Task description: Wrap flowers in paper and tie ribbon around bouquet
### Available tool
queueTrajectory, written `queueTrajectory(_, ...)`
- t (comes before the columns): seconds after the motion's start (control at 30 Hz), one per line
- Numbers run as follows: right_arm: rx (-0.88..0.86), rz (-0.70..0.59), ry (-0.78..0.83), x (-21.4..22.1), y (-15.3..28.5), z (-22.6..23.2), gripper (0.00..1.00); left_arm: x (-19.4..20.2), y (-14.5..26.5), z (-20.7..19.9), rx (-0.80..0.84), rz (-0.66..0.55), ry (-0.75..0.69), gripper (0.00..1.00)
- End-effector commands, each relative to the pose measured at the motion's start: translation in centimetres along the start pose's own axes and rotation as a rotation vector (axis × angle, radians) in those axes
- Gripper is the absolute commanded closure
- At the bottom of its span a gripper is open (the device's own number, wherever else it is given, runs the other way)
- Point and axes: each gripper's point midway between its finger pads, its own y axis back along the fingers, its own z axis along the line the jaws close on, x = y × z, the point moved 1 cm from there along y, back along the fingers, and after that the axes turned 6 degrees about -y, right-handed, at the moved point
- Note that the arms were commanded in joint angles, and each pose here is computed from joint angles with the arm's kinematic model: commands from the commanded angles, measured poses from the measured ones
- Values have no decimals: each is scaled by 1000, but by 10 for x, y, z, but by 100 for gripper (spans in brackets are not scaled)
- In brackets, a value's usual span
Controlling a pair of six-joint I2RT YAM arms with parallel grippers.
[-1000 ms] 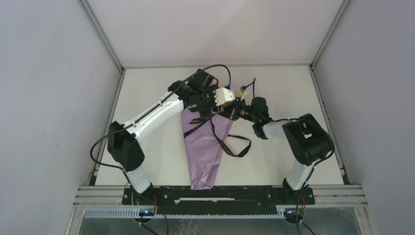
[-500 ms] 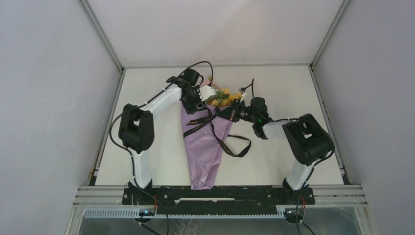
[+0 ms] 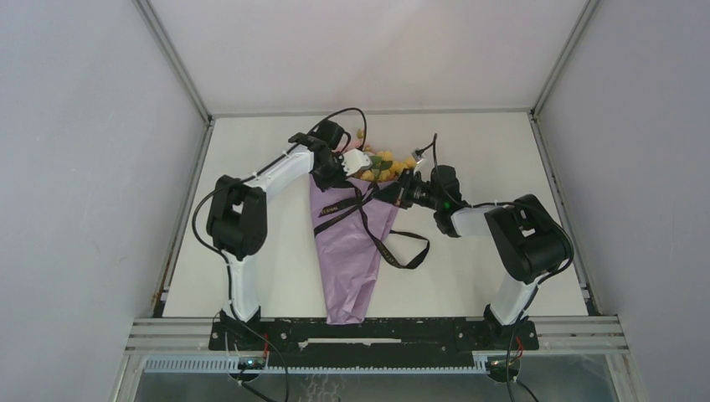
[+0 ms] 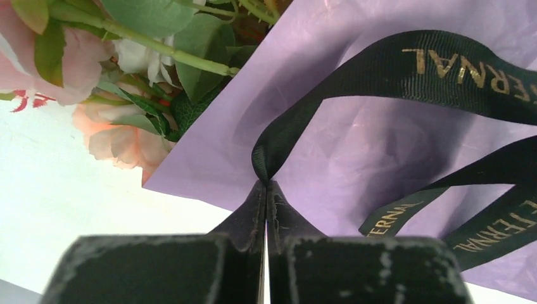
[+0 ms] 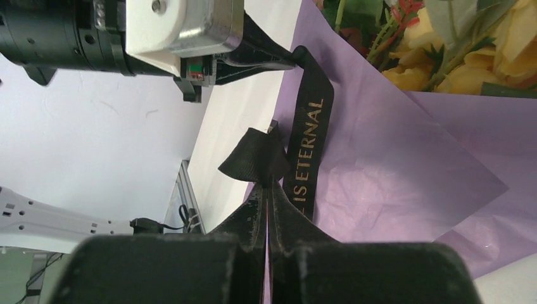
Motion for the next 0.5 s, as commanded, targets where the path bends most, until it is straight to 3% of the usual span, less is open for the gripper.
queueTrajectory(0.0, -46, -67, 29, -28, 6, 23, 100, 1, 30, 10, -98, -27, 7, 100)
queueTrajectory(0.17, -31, -91, -17, -48, 7, 13, 100, 54, 48, -10, -158, 67, 7, 100)
queueTrajectory(0.47, 103, -78, -76, -39, 4, -24, 100, 152, 60, -74, -137, 235, 53, 100)
